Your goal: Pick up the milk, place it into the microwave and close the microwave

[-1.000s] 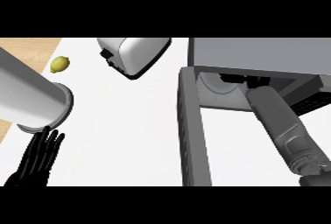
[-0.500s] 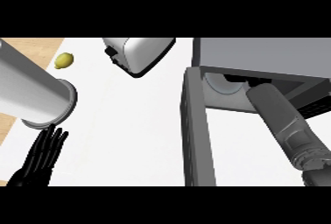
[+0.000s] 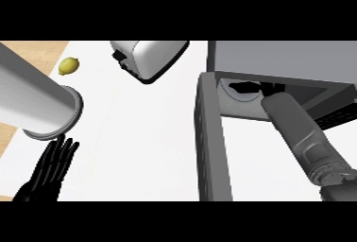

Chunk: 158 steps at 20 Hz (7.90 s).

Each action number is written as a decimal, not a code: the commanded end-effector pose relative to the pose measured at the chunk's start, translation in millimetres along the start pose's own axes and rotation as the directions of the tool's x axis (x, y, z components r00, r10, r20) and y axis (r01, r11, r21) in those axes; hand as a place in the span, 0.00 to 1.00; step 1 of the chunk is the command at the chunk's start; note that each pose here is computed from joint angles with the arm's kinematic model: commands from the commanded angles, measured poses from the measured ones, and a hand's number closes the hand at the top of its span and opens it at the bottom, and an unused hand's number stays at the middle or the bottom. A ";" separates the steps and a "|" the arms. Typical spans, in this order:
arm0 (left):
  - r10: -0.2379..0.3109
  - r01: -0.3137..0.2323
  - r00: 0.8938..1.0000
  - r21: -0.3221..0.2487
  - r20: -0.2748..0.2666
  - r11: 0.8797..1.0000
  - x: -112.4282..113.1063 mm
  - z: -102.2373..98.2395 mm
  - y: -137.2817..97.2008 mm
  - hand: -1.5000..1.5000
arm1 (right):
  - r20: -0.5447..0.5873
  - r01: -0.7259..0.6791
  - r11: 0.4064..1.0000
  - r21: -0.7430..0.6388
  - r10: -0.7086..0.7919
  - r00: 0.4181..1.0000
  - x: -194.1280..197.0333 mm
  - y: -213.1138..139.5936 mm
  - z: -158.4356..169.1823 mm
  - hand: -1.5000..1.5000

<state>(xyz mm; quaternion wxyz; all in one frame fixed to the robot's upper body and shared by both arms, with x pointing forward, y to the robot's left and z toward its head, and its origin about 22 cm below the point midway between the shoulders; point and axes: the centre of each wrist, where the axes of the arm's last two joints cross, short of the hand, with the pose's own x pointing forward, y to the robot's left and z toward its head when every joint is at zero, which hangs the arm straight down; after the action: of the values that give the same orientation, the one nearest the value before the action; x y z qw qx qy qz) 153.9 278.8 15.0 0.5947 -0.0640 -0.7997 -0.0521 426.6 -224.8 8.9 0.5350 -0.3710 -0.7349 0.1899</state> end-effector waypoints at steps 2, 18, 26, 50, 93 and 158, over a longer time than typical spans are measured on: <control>0.039 -0.039 0.999 -0.021 -0.010 0.999 -3.1 0.4 -8.0 0.00 | 0.022 0.116 0.993 0.031 -0.117 0.993 6.6 4.5 -0.9 0.00; 0.016 -0.016 1.000 -0.065 -0.003 0.998 1.9 -3.9 -24.1 0.00 | -0.070 0.362 0.932 0.017 -0.360 0.930 -63.7 6.9 69.7 0.00; 0.023 -0.023 1.000 -0.047 -0.001 0.999 4.6 -24.0 -35.2 0.00 | -0.096 0.538 0.834 0.127 -0.529 0.843 -81.5 22.3 116.0 0.00; -0.144 0.098 0.984 -0.349 -0.109 0.932 -38.3 -35.9 -65.4 1.00 | -0.040 0.814 0.574 0.093 -0.814 0.579 -124.6 -22.0 218.2 0.00; -0.069 0.078 0.997 -0.309 0.039 0.948 -47.2 -163.8 -248.1 0.00 | 0.128 0.771 0.514 0.377 -0.853 0.506 -20.1 -195.0 209.4 0.00; -0.059 0.076 0.985 -0.101 0.164 0.992 -46.1 -226.7 -246.3 0.00 | 0.111 0.728 0.359 0.585 -0.924 0.366 7.2 -247.2 126.6 0.00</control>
<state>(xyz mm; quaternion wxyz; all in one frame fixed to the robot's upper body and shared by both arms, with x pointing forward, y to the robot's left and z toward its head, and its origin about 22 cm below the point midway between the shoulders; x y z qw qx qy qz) 325.5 -3.3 22.9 0.5094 -0.0893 -0.8465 -0.1266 222.2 -364.1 130.7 0.4494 0.2433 -0.8521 0.1126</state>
